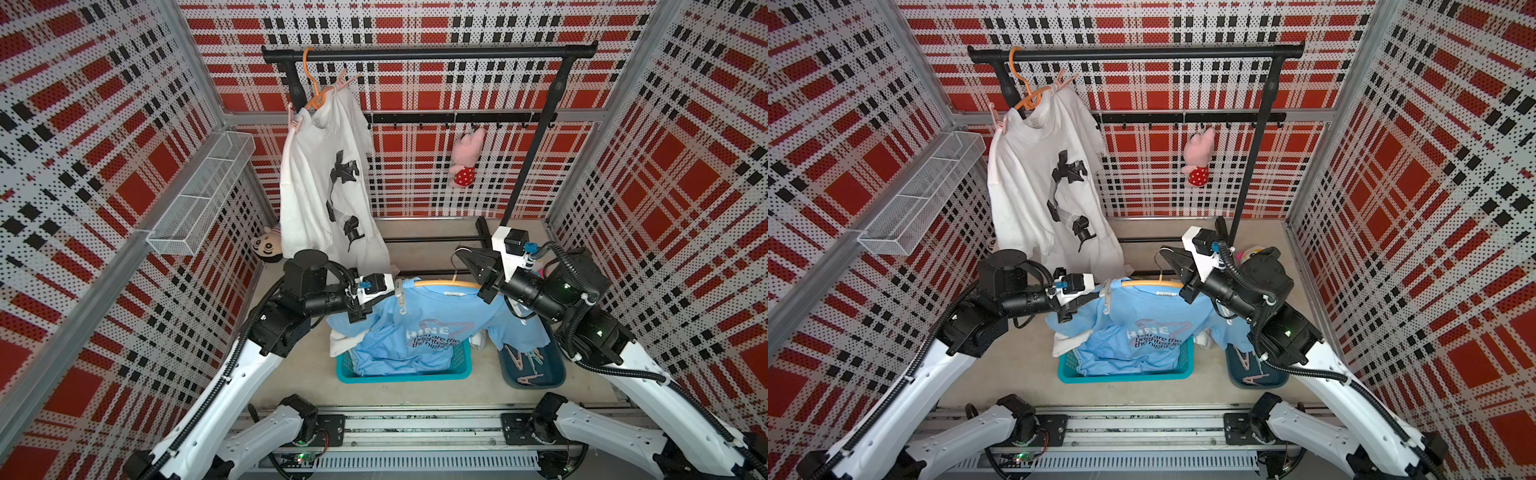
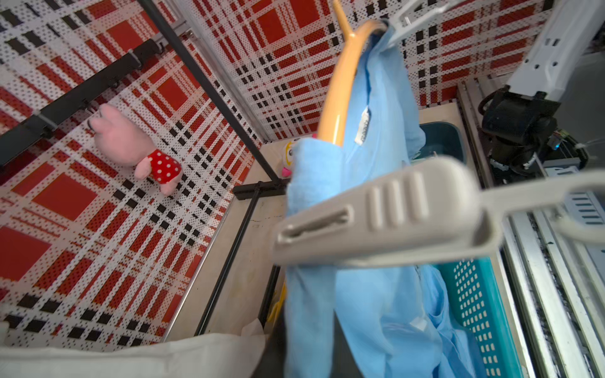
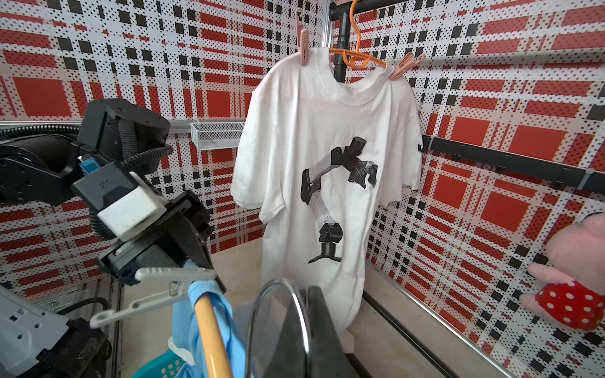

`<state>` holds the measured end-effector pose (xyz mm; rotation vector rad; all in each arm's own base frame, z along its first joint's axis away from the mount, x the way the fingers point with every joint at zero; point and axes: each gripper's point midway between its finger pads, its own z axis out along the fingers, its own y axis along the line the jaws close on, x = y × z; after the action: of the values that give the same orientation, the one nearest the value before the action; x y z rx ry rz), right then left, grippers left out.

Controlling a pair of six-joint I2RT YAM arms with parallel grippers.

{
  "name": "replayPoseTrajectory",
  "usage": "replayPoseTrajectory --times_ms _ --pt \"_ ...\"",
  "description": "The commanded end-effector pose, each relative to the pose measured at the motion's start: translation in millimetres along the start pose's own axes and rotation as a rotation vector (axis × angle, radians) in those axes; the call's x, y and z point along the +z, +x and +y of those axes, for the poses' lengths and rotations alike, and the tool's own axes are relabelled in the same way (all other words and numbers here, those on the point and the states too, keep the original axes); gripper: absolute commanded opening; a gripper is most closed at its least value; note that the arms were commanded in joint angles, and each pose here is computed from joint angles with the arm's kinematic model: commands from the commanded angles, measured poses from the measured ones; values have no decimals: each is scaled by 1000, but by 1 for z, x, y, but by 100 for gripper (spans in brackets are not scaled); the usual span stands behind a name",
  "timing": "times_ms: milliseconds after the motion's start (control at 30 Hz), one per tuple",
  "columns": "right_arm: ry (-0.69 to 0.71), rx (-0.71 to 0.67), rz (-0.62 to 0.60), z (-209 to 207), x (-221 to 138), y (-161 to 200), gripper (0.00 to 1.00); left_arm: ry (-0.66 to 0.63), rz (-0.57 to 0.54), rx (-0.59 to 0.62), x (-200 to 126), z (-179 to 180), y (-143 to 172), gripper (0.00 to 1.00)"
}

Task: Use clothespins to secure the t-shirt on both sides of the hanger
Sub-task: Hang the hanger on the clothesline.

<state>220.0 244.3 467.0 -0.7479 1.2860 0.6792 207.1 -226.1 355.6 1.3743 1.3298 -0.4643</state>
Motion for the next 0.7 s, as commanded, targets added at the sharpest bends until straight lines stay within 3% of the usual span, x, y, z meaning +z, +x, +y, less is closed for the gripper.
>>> replayPoseTrajectory --times_ms 0,200,267,500,667 --pt "44 -49 -130 -8 -7 -39 0 60 -45 27 -7 -22 -8 1" --pt "28 -43 -156 -4 -11 -45 0 19 -89 -17 -16 -22 -17 0" --pt "31 -37 -164 -5 -13 -48 16 -13 -105 -51 -19 -16 -23 0" --pt "-15 1 -148 3 -14 -44 48 -137 -89 -163 -25 9 -27 0" --pt "-24 -1 -145 6 -20 -46 52 -202 -68 -195 -26 25 -28 0"
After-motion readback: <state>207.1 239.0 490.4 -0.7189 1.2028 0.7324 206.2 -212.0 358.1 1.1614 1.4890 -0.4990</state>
